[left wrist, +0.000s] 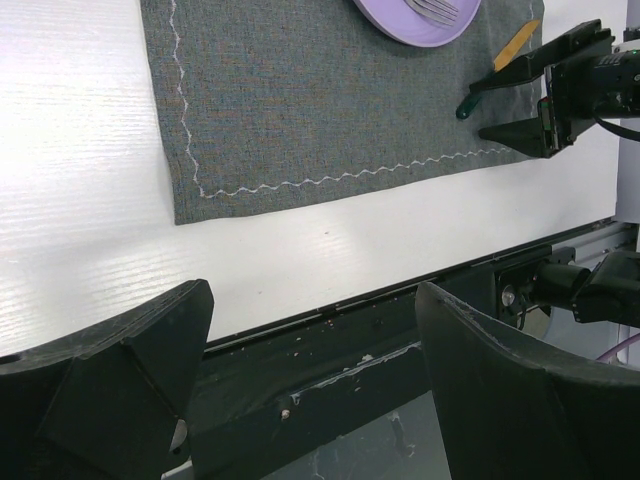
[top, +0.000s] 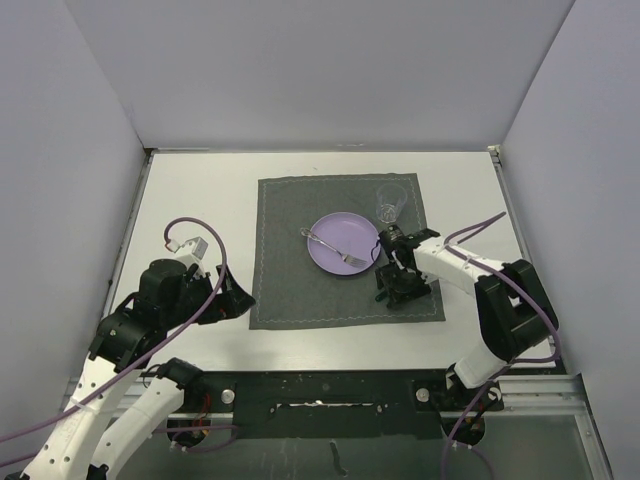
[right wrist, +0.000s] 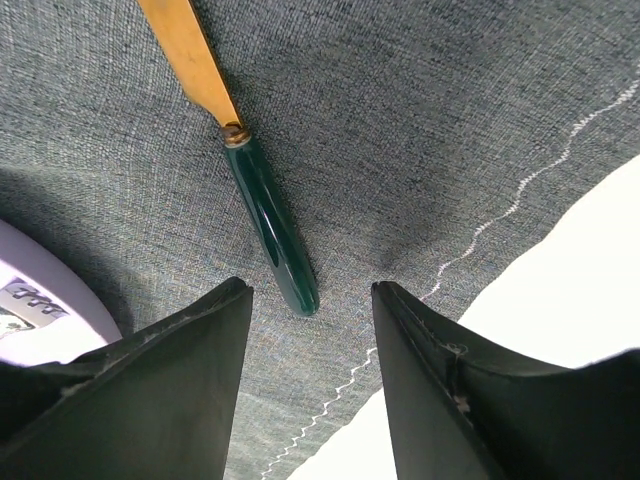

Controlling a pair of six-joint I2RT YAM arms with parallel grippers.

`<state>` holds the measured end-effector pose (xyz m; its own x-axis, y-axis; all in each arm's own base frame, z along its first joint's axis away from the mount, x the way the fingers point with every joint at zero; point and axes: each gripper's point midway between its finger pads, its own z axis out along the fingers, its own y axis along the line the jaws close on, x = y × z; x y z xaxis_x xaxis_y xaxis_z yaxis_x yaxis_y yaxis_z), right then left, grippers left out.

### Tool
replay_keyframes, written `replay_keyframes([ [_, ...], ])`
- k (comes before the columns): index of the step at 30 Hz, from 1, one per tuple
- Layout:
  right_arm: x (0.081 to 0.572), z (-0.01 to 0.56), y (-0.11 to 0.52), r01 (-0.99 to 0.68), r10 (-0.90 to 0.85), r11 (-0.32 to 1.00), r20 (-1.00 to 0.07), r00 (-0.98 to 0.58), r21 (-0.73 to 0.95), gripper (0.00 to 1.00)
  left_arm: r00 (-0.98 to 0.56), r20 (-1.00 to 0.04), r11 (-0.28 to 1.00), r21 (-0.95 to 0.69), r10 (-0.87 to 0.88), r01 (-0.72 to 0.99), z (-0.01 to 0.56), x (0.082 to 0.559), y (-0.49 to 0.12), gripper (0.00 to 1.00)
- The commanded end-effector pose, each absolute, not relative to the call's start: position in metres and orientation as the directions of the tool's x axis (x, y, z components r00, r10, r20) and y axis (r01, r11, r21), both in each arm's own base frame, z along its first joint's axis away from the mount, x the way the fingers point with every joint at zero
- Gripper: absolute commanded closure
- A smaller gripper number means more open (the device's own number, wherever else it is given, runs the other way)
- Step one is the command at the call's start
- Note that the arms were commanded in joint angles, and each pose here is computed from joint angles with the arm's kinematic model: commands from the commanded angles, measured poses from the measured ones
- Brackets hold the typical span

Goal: Set the dinner table for one person
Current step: Adjust the knife on the napkin.

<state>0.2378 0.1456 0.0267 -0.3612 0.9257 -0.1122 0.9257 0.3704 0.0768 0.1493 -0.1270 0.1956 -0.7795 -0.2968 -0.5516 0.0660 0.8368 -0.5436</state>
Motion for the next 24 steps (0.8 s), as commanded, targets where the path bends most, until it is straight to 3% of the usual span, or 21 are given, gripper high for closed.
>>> replay_keyframes([
  [1, 0.248, 0.031, 0.152, 0.917, 0.923, 0.383, -0.096, -0.373, 0.113, 0.48, -0.745, -0.586, 0.82, -0.565, -0.319, 0.093, 0.216, 0.155, -0.129, 0.18],
  [24, 0.248, 0.013, 0.144, 0.919, 0.92, 0.389, -0.067, -0.385, 0.059, 0.57, -0.742, -0.587, 0.82, -0.565, -0.324, 0.088, 0.216, 0.154, -0.128, 0.18],
])
